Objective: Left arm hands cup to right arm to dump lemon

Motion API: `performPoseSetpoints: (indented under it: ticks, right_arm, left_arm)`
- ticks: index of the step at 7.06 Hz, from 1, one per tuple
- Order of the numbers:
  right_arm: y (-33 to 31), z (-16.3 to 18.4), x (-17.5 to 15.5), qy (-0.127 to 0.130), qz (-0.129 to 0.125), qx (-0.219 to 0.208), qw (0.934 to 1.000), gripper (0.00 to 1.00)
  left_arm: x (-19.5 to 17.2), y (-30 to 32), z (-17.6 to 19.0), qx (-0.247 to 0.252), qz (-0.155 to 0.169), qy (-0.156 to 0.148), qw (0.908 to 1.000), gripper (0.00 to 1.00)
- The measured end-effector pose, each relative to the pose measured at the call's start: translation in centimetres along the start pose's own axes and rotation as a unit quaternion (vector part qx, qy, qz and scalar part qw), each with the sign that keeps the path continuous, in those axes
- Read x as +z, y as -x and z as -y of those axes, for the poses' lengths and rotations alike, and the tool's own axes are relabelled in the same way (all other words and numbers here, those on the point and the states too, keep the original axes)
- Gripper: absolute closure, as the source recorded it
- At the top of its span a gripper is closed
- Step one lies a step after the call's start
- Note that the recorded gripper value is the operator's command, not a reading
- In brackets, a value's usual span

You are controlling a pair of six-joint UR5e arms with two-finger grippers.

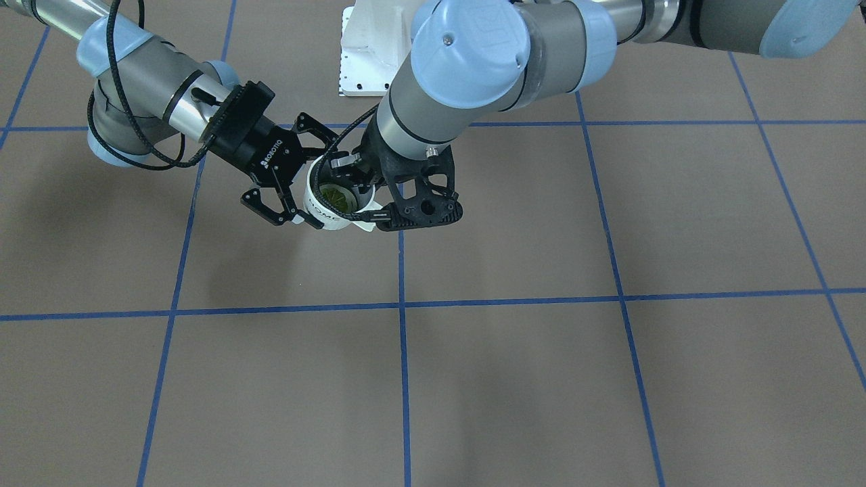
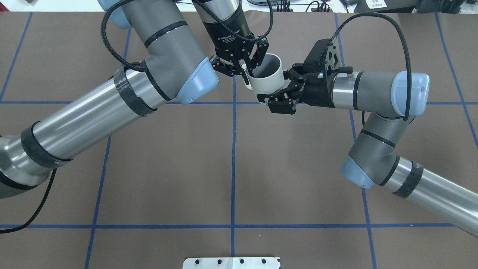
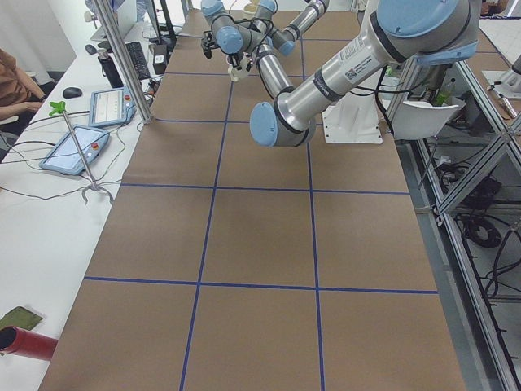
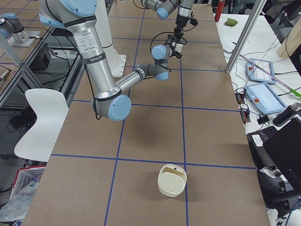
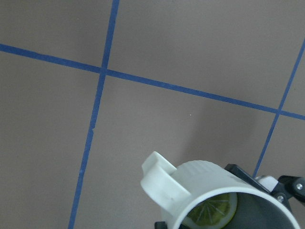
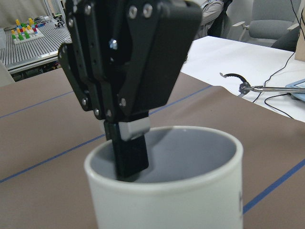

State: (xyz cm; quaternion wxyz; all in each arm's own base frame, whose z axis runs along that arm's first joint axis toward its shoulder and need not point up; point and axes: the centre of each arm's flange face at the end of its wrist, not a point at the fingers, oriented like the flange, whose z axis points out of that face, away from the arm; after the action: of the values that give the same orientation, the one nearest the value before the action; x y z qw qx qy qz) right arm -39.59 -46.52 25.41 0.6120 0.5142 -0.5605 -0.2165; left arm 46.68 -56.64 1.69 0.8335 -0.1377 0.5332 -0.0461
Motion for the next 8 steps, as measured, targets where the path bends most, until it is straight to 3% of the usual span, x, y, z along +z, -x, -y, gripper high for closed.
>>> performPoseSetpoints:
  ticks: [4, 5, 6, 8]
  right_arm:
    - [-0.5, -0.7, -0.6, 0.007, -0.002, 0.003, 1.0, 0.78]
    - [-1.1, -1.2, -1.1, 0.015, -0.003, 0.004, 0.9999, 0.93]
    - [-2.5, -1.7, -2.2, 0.03, -0.005, 0.007, 0.9995, 1.0]
    - [-6.4, -1.9, -5.0, 0.057, -0.026, 0.017, 0.9979, 0.97]
  left_arm:
    - [-0.3, -0.1, -0.2, 0.008, -0.008, -0.003, 0.9999, 0.0]
    - [-0.4, 0.0, -0.1, 0.008, -0.009, -0.003, 0.9999, 0.0]
    - [-0.6, 0.0, 0.0, 0.008, -0.01, -0.005, 0.9999, 0.0]
    - [-1.3, 0.2, 0.4, 0.006, -0.011, -0.01, 0.9999, 0.0]
